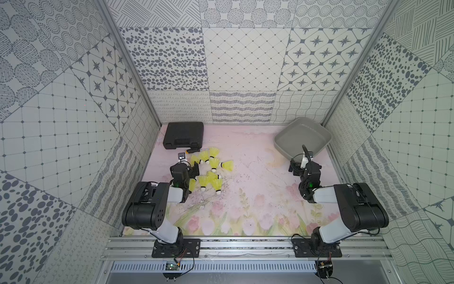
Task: Put the shuttlecocks into the storage box
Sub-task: Move the storage box to the center of the board.
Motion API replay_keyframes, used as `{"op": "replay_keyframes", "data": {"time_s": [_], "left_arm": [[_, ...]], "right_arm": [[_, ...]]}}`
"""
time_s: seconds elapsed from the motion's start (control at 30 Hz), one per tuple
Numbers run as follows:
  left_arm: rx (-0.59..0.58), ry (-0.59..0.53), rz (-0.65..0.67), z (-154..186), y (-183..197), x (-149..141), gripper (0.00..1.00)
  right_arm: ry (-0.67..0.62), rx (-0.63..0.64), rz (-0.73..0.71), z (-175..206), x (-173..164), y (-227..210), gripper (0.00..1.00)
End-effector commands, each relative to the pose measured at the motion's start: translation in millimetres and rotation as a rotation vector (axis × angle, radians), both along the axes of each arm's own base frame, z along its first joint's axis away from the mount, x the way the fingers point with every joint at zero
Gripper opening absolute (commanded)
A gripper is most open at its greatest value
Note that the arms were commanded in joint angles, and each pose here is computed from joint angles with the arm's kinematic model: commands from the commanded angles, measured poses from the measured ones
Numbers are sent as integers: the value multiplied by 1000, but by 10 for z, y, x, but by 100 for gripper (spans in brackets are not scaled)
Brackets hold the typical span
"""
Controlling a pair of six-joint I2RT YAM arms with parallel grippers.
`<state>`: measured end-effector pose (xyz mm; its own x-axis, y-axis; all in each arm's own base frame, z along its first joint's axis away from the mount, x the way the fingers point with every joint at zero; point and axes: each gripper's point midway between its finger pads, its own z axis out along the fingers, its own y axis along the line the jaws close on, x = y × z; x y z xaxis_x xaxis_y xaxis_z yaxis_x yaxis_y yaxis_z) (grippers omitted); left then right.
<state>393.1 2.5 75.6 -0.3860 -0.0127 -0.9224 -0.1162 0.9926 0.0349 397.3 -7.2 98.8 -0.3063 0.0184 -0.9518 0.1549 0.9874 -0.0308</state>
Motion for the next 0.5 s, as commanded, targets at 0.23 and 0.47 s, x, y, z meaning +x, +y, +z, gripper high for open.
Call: {"op": "replay_keyframes", "data": {"time_s": [0.23, 0.47], "left_arm": [[-9, -31, 12, 74, 22, 37, 100], [-9, -31, 12, 74, 22, 40, 100]], "right_arm": [[-35, 11, -17, 96, 37, -26, 100], [-36, 11, -17, 100, 38, -26, 100]]}}
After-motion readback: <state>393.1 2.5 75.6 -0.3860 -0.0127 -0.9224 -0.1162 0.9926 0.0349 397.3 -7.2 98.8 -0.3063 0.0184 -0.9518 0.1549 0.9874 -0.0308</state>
